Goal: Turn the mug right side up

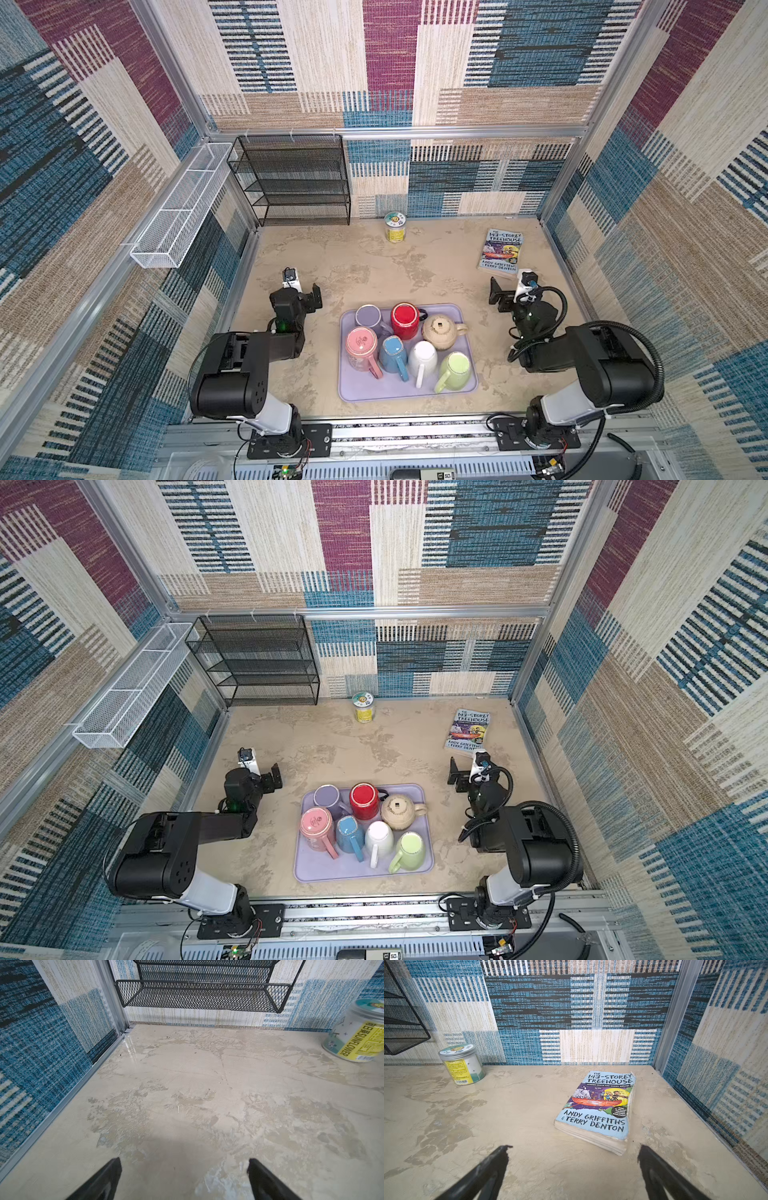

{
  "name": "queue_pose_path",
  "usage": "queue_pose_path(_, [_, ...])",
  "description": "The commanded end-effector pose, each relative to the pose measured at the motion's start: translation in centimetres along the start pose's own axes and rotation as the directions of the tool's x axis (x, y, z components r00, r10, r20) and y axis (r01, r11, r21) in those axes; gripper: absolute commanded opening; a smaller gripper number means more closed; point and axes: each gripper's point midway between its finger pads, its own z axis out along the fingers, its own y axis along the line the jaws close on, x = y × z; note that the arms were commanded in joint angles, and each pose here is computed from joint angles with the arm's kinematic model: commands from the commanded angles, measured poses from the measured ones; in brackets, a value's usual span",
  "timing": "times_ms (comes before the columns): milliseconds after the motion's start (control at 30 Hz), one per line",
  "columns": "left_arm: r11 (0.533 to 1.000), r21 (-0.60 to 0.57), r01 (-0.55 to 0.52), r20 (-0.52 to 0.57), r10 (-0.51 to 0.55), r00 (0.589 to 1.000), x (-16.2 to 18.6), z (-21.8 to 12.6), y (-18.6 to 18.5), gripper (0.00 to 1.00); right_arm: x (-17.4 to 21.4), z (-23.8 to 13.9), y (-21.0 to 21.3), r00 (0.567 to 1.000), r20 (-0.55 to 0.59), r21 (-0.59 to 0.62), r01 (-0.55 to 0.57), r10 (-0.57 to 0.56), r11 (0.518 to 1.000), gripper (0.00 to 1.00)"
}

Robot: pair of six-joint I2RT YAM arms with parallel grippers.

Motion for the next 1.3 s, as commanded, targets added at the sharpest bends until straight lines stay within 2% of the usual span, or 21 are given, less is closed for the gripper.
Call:
queue_pose_path(0, [1.0, -0.01, -0.005, 0.012, 0.005, 1.0, -0.32, -0.04, 0.2, 0.99, -0.51, 0.12, 0.09, 1.0, 0.017, -0.005, 0.004, -0.004, 1.0, 1.0])
queue_pose_path(1267, [1.0, -0.01, -0.006, 0.008, 0.006, 1.0, -0.24, 0.05, 0.19, 0.98, -0.44, 0.27, 0.07, 1.0, 0.011, -0.006, 0.003, -0.003, 1.0, 1.0])
